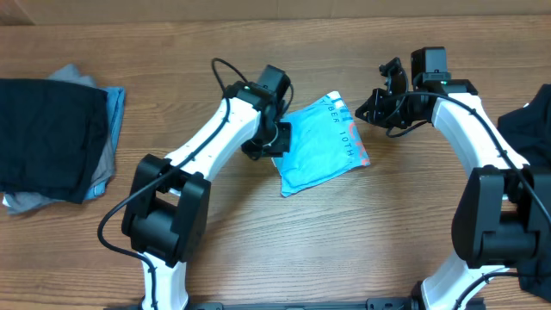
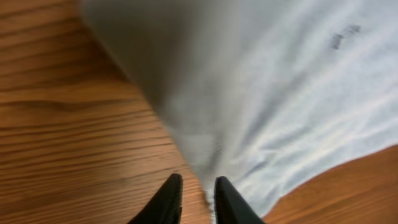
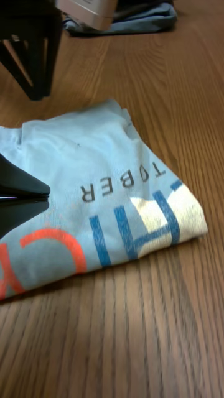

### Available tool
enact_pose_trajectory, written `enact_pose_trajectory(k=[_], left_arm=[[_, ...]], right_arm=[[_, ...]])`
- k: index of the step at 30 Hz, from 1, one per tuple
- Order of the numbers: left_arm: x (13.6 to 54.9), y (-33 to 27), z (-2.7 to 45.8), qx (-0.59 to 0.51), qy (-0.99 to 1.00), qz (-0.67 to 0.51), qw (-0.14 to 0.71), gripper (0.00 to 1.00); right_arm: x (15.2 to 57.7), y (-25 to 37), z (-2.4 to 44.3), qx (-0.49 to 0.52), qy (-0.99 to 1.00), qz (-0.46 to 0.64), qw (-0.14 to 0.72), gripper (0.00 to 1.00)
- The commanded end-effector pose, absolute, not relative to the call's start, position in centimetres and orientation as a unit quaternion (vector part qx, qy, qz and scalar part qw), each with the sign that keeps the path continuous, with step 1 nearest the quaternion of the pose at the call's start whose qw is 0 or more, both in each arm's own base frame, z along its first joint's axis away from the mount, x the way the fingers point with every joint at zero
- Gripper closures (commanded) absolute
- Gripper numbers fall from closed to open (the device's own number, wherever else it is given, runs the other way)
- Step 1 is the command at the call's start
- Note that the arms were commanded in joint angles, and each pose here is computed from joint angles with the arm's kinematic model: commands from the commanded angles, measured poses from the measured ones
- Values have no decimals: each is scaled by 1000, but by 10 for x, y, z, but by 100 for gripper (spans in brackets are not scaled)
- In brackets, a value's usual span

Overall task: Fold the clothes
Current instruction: 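Hold the bundle with both grippers and adjust its edges, then lift the light-blue bundle with both grippers and release the right gripper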

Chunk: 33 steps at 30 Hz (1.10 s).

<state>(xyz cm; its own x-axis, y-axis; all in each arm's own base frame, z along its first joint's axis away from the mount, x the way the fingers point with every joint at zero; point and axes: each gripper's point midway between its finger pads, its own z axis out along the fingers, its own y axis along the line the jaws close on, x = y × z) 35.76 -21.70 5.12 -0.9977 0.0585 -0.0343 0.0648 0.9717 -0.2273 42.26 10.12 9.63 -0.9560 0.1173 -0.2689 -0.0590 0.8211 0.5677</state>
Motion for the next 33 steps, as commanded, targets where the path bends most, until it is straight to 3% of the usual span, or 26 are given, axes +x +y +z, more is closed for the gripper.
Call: enact_pose_trajectory(k=[1,3,8,18,33], left_arm=[[361,-202,51,-11,995,-100,14,47],[360,-201,48,-12,995,-99,10,38],[353,-200,32,-13,995,-98,-9,2],[349,-225,3,-7,987,-153,-42,0],[347,-234,-21,-1,986,-159,-54,0]], right_arm=[[421,110,102,-5,943,297,153,96],[419,116,102,-11,942,298,152,96],[420,120,96,-22,951,266,156,96],[423,117,86,-22,957,243,155,96],[408,140,10,-37,957,280,63,96]])
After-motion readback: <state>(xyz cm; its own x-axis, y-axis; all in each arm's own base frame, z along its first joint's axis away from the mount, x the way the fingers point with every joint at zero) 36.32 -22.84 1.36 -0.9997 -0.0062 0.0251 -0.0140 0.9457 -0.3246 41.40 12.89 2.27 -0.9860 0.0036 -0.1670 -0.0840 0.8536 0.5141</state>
